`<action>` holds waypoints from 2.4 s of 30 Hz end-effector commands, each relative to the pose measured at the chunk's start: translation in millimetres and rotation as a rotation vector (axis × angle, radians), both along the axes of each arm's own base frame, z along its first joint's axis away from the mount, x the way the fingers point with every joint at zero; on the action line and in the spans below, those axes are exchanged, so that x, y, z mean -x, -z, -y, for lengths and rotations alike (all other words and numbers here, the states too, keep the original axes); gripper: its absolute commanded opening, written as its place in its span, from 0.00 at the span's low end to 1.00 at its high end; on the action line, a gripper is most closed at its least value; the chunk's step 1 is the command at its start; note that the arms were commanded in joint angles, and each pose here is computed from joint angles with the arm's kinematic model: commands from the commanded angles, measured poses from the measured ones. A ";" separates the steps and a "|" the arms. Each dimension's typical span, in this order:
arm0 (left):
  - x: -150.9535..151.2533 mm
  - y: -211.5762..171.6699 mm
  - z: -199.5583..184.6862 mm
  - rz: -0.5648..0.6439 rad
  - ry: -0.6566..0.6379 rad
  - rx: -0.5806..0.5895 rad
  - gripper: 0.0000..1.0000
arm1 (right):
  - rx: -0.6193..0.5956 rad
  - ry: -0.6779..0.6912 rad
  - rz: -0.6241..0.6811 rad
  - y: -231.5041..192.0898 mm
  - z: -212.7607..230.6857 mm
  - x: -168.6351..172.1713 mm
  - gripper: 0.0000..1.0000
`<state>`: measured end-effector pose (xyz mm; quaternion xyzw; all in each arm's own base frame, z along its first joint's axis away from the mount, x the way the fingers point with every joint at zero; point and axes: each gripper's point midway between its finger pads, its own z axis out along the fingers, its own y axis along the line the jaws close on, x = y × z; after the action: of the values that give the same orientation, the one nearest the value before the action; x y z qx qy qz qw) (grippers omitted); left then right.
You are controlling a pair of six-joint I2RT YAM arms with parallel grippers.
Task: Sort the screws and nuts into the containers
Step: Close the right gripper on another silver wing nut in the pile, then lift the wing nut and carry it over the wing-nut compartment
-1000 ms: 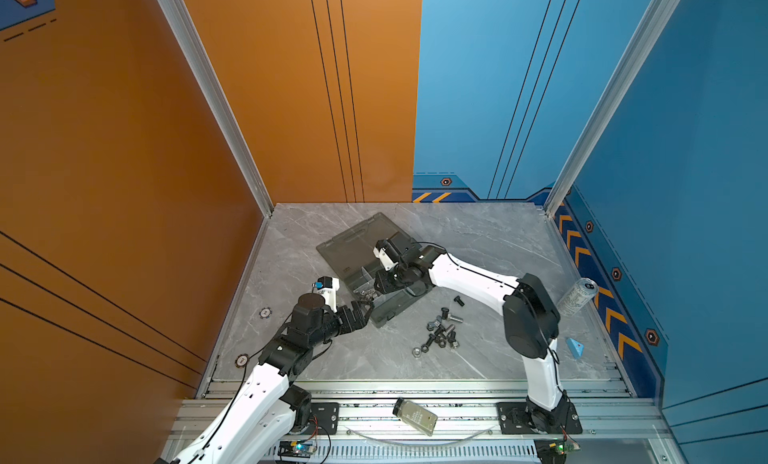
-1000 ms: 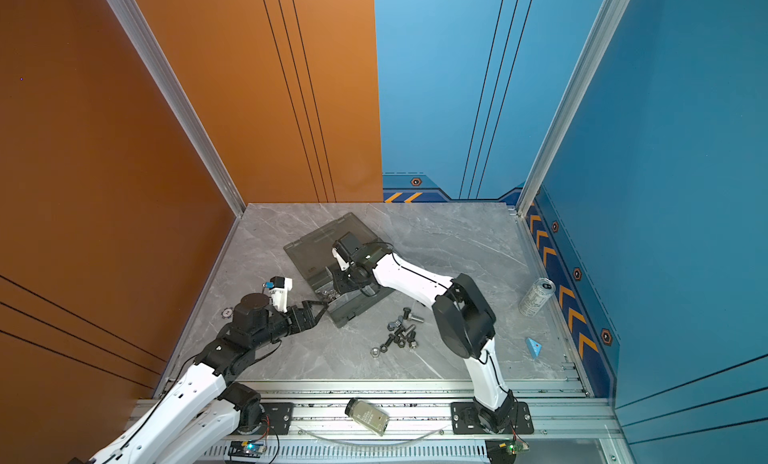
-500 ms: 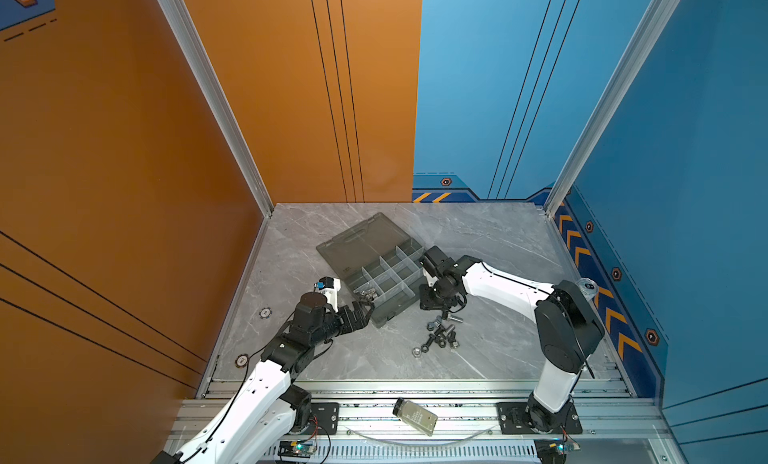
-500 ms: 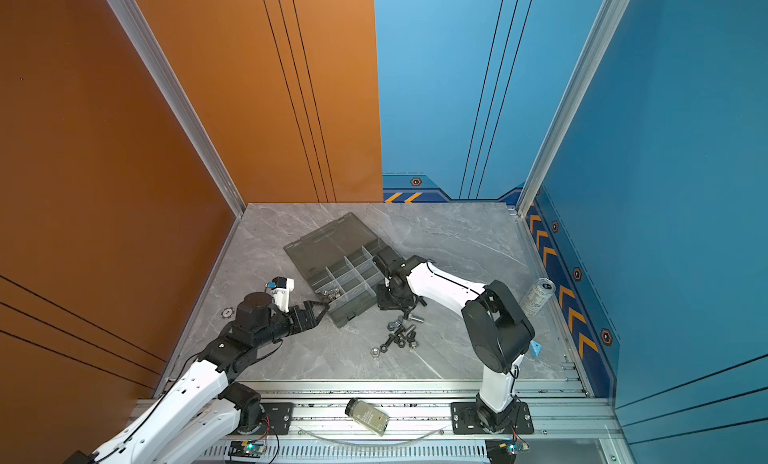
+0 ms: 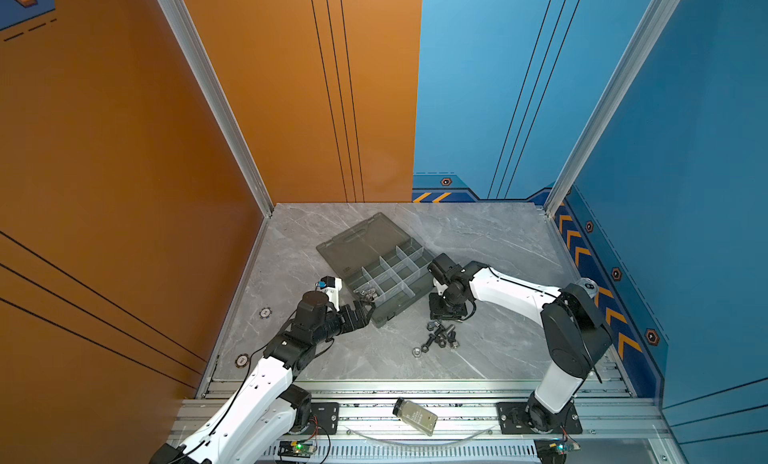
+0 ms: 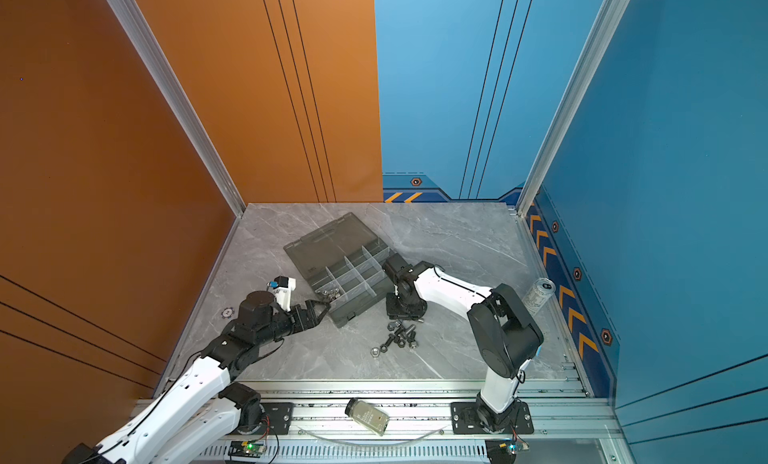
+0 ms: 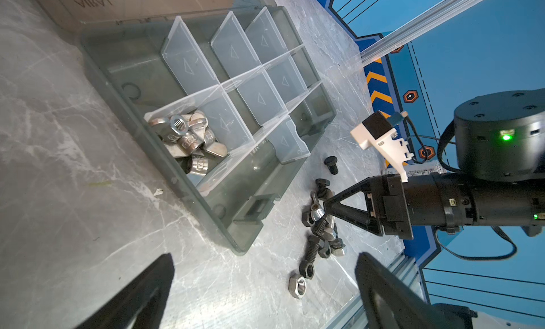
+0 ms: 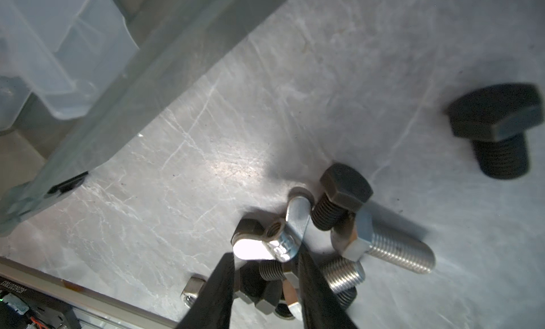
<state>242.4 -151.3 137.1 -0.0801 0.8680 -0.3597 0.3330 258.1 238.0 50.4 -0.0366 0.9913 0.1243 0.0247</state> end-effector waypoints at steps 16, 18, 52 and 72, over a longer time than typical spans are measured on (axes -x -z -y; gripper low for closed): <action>-3.0 -2.2 4.4 0.005 0.017 0.017 0.98 | -0.031 0.003 -0.101 27.4 -7.2 13.2 0.39; -3.0 -0.7 4.8 0.000 0.019 0.016 0.98 | -0.027 0.003 -0.115 31.3 -6.6 15.4 0.39; 0.1 1.1 2.8 0.004 0.018 0.010 0.98 | 0.033 0.012 -0.083 50.1 -16.8 -10.2 0.39; 0.9 0.8 1.8 0.005 0.015 0.013 0.97 | 0.090 -0.043 -0.055 50.2 -4.5 1.0 0.08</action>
<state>245.9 -154.2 140.8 -0.0757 0.8629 -0.3669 0.3392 272.9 263.0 21.6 -0.0402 0.9911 0.1261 0.0123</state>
